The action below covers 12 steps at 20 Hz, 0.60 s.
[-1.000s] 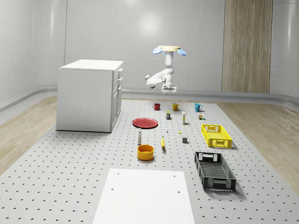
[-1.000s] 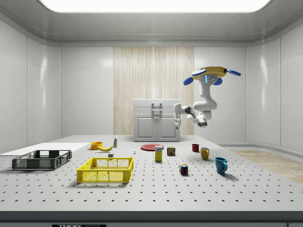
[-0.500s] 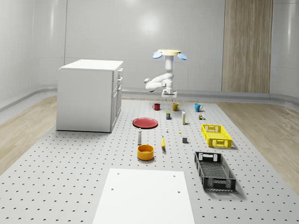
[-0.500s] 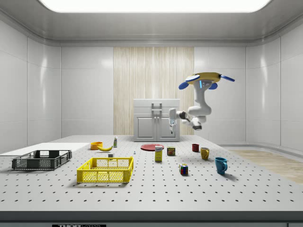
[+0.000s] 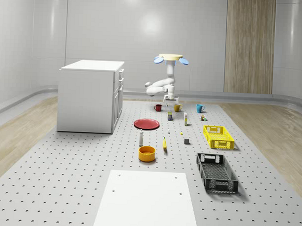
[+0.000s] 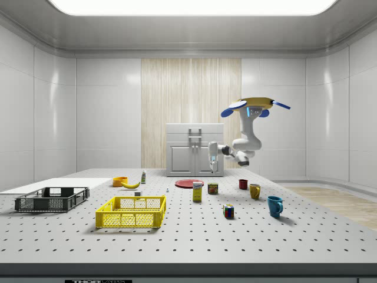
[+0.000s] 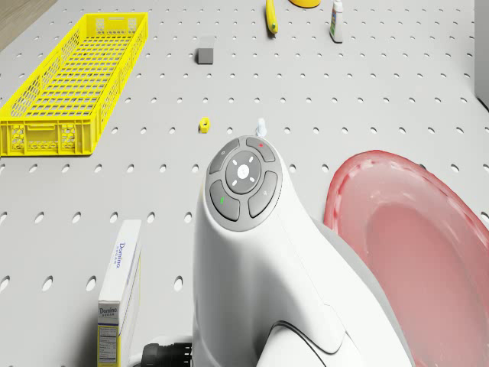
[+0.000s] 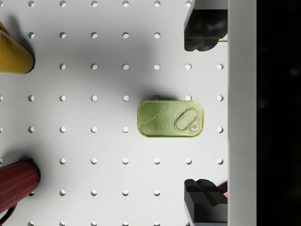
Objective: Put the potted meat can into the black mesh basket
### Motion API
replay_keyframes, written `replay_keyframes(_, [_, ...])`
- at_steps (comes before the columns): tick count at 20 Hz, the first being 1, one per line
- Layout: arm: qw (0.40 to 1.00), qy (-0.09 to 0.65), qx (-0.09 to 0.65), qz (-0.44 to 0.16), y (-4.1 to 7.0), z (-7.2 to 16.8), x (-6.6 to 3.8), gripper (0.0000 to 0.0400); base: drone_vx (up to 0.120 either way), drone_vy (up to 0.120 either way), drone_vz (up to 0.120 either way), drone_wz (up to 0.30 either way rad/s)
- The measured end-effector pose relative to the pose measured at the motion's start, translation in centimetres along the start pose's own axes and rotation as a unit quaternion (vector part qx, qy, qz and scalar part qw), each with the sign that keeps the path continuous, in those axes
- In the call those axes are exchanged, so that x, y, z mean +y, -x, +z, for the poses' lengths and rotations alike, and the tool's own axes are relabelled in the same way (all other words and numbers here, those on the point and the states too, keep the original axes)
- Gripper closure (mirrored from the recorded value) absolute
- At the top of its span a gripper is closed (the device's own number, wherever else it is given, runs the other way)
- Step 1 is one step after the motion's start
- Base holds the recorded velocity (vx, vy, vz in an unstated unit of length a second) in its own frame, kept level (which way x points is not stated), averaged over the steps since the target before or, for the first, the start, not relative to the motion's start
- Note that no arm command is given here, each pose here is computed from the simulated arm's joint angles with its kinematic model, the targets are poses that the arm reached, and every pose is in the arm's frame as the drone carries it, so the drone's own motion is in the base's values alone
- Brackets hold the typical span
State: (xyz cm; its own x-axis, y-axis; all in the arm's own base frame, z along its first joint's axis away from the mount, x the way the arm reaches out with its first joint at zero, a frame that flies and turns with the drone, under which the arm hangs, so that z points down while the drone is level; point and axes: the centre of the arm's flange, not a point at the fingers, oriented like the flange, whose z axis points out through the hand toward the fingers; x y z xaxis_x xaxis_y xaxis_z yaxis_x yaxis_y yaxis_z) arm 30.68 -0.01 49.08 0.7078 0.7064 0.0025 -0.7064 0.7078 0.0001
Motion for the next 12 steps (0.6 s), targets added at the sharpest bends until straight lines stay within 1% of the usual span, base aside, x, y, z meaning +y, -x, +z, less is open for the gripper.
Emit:
replay_keyframes(5, [1.0,0.0,0.0,0.0,0.0,0.0,0.0,0.0,0.0,0.0,-0.12,0.0])
replay_keyframes(7, [1.0,0.0,0.0,0.0,0.0,0.0,0.0,0.0,0.0,-0.08,-0.12,0.0])
replay_keyframes(11, [1.0,0.0,0.0,0.0,0.0,0.0,0.0,0.0,0.0,0.0,-0.12,0.0])
replay_keyframes(12, [1.0,0.0,0.0,0.0,0.0,0.0,0.0,0.0,0.0,0.0,-0.04,0.0])
